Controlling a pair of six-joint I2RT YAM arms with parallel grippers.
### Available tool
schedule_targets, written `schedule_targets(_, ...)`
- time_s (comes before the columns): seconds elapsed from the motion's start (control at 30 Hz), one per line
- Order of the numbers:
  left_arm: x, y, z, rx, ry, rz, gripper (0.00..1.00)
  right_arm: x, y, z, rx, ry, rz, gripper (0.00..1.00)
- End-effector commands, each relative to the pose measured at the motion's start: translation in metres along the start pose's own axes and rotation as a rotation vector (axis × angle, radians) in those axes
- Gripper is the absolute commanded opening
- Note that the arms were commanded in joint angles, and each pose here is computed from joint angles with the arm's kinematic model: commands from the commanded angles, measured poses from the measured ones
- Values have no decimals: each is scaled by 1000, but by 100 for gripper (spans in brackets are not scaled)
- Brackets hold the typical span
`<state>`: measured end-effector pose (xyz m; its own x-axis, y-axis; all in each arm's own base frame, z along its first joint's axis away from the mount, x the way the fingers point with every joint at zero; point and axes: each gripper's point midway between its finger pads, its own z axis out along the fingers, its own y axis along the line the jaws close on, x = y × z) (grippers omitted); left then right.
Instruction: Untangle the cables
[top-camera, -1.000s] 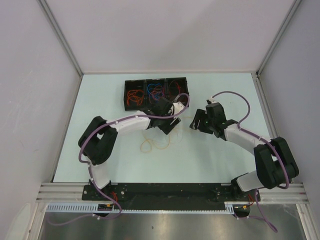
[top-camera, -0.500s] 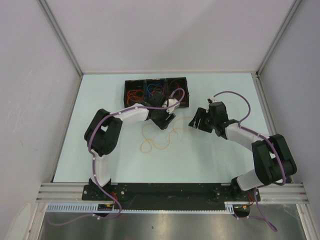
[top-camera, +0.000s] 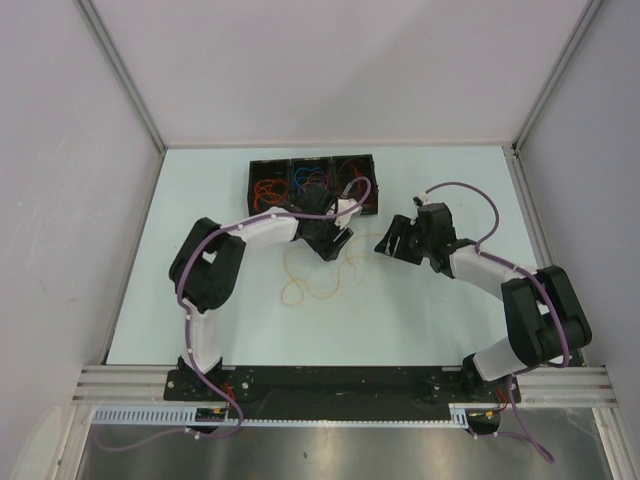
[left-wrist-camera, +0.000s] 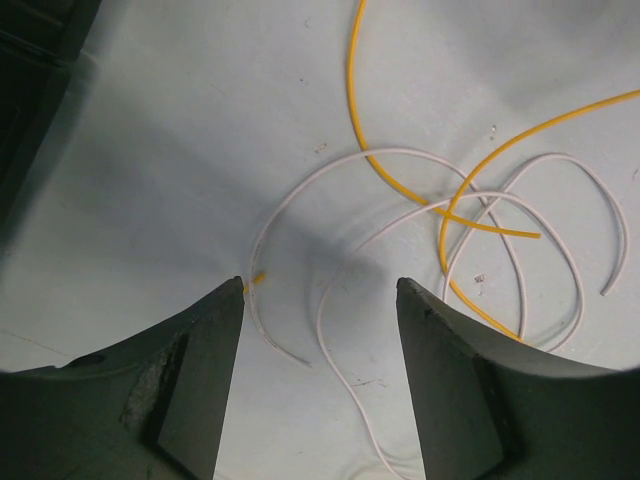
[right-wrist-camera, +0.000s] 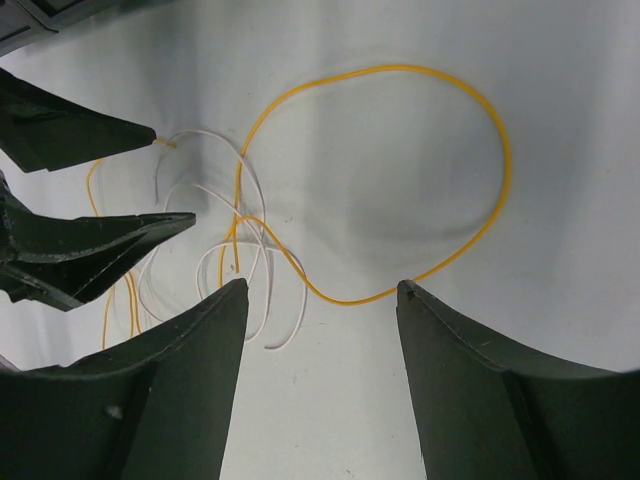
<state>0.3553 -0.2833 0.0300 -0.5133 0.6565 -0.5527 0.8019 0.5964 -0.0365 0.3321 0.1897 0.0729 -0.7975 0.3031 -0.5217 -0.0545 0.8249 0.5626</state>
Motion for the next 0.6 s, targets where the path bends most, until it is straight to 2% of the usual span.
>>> schedule_targets(0.0, -18, 9, 6, -18, -31, 28, 67, -5, 4, 2, -29, -15, -9, 66)
schedule_targets(0.4, -17, 22, 20, 22, -38, -20, 60, -4, 6, 4, -50, -4, -6, 65)
schedule_targets(0.57, -10, 16, 20, 62, -3, -40, 33, -4, 5, 5, -52, 0, -1, 64)
